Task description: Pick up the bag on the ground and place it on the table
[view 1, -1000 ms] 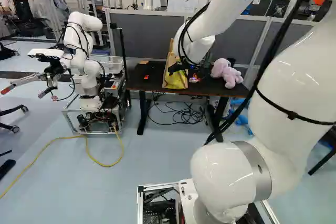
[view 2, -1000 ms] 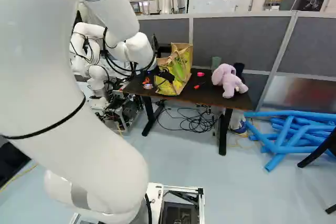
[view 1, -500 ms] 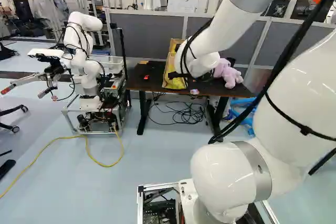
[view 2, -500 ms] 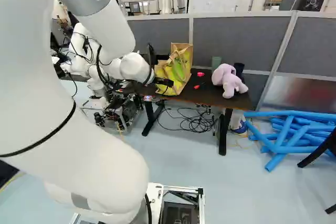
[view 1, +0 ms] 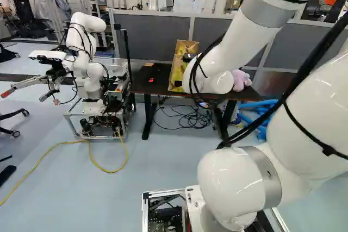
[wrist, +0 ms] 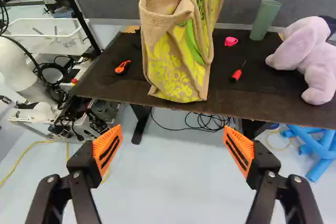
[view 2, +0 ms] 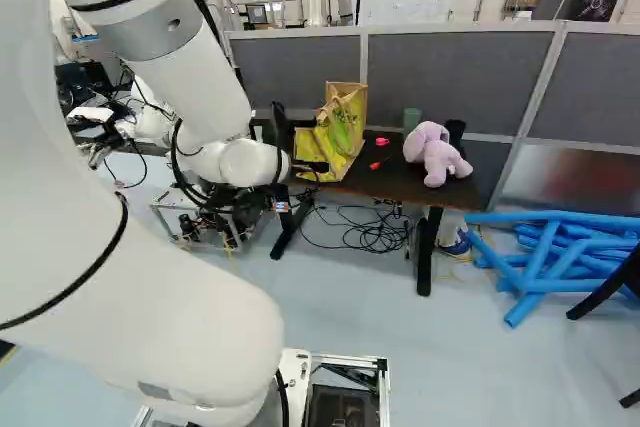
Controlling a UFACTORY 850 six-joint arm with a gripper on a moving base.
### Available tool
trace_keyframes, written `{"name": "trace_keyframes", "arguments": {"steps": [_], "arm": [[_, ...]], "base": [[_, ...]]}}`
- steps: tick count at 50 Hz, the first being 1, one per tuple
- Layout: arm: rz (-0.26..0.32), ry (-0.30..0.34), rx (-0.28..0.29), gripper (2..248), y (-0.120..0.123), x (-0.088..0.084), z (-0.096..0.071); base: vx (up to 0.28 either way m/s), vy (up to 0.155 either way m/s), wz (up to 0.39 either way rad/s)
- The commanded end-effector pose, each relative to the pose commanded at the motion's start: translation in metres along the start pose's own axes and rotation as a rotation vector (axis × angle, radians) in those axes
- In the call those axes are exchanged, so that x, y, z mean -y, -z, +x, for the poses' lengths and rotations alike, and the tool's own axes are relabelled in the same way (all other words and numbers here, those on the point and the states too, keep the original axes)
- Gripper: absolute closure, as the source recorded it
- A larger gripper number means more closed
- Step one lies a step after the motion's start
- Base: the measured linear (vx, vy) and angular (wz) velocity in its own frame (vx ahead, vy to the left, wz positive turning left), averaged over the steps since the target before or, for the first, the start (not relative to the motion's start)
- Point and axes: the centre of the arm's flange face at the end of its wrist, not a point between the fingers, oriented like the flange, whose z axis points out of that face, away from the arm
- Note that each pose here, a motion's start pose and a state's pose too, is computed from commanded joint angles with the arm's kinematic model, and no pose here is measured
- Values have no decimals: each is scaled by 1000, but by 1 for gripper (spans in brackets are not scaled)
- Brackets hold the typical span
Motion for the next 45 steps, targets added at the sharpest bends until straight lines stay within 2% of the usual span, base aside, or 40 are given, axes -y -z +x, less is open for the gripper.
{"name": "trace_keyframes", "arguments": {"steps": [22, 45], "arm": [[2, 19, -99, 3, 20, -1, -31], [2, 31, -164, 3, 35, -1, -52]], "base": [[0, 0, 0], [0, 0, 0]]}}
